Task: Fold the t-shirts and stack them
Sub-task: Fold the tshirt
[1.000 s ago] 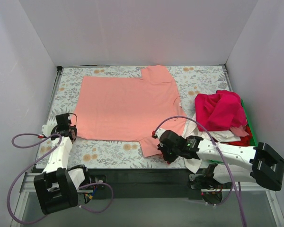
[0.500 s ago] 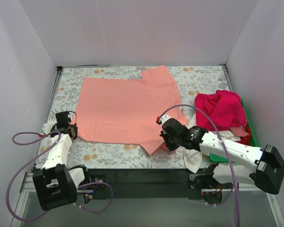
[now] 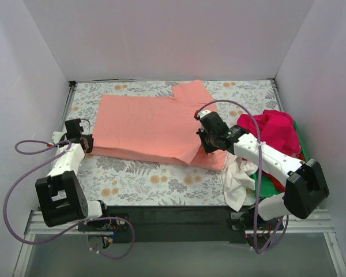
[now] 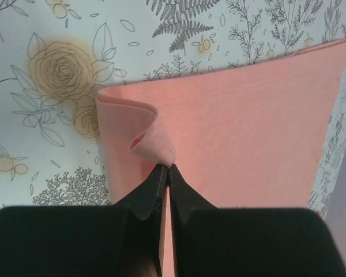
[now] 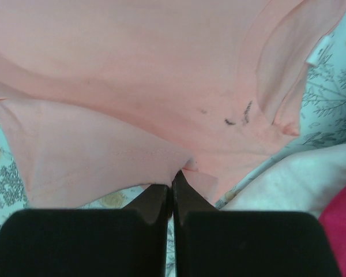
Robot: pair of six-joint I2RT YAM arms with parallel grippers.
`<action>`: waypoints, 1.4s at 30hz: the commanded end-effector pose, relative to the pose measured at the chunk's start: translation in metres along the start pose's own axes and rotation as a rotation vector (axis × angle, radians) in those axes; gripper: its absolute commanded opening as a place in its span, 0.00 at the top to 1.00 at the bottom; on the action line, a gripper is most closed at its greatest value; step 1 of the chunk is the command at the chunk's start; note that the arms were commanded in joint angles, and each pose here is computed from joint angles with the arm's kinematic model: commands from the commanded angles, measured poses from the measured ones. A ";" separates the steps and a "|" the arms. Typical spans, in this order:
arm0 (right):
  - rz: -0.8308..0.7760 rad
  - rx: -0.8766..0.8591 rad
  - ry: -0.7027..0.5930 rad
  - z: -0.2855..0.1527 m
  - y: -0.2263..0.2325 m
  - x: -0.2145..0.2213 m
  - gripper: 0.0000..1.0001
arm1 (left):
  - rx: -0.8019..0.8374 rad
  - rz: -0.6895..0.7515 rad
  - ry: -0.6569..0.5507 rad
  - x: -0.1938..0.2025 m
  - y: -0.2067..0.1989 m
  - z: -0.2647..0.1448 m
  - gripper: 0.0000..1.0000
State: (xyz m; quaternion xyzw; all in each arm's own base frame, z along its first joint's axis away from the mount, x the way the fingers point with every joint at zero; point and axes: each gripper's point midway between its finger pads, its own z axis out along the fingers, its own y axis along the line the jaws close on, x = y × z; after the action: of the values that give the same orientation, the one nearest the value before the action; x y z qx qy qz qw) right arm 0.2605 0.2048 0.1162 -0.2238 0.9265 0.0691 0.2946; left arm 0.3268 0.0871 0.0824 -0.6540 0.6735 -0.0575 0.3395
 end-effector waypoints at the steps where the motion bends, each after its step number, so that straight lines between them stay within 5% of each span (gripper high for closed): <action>1: -0.019 0.022 -0.072 0.000 -0.013 -0.039 0.99 | 0.058 0.026 -0.015 -0.010 -0.027 0.001 1.00; 21: -0.127 0.034 -0.015 0.077 -0.071 -0.117 0.94 | 0.092 0.090 0.069 0.002 -0.071 0.051 1.00; 24: -0.132 0.094 0.002 0.100 -0.090 -0.129 0.91 | 0.075 0.100 0.068 0.002 -0.072 0.059 0.67; 25: -0.128 0.115 -0.004 0.105 -0.095 -0.136 0.79 | 0.083 0.097 0.064 0.000 -0.077 0.058 0.55; 26: -0.108 0.136 -0.031 0.106 -0.102 -0.151 0.69 | 0.087 0.099 0.064 0.000 -0.079 0.058 0.23; 27: -0.088 0.198 -0.015 0.114 -0.112 -0.152 0.61 | 0.101 0.102 0.063 -0.002 -0.083 0.054 0.11; 29: -0.072 0.234 -0.017 0.112 -0.118 -0.157 0.47 | 0.120 0.110 0.065 -0.003 -0.088 0.047 0.10; 30: -0.065 0.225 -0.029 0.107 -0.117 -0.159 0.36 | 0.151 0.110 0.062 -0.004 -0.095 0.036 0.10; 31: -0.060 0.208 -0.034 0.104 -0.113 -0.158 0.14 | 0.158 0.116 0.068 -0.002 -0.094 0.033 0.10; 32: -0.055 0.186 -0.037 0.101 -0.109 -0.156 0.09 | 0.165 0.127 0.070 -0.001 -0.093 0.029 0.09; 38: 0.011 -0.084 -0.046 0.088 -0.058 -0.111 0.02 | 0.226 0.181 0.145 0.023 -0.086 0.005 0.09; 42: 0.050 -0.470 -0.082 0.083 0.009 -0.090 0.02 | 0.225 0.228 0.180 0.041 -0.074 0.003 0.08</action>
State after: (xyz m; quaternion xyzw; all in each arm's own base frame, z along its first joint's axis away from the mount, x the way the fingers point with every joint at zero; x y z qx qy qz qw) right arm 0.3830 0.2119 0.0820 -0.2347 0.9268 0.1308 0.2625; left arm 0.4055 0.0555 0.1101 -0.5475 0.7394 -0.1430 0.3649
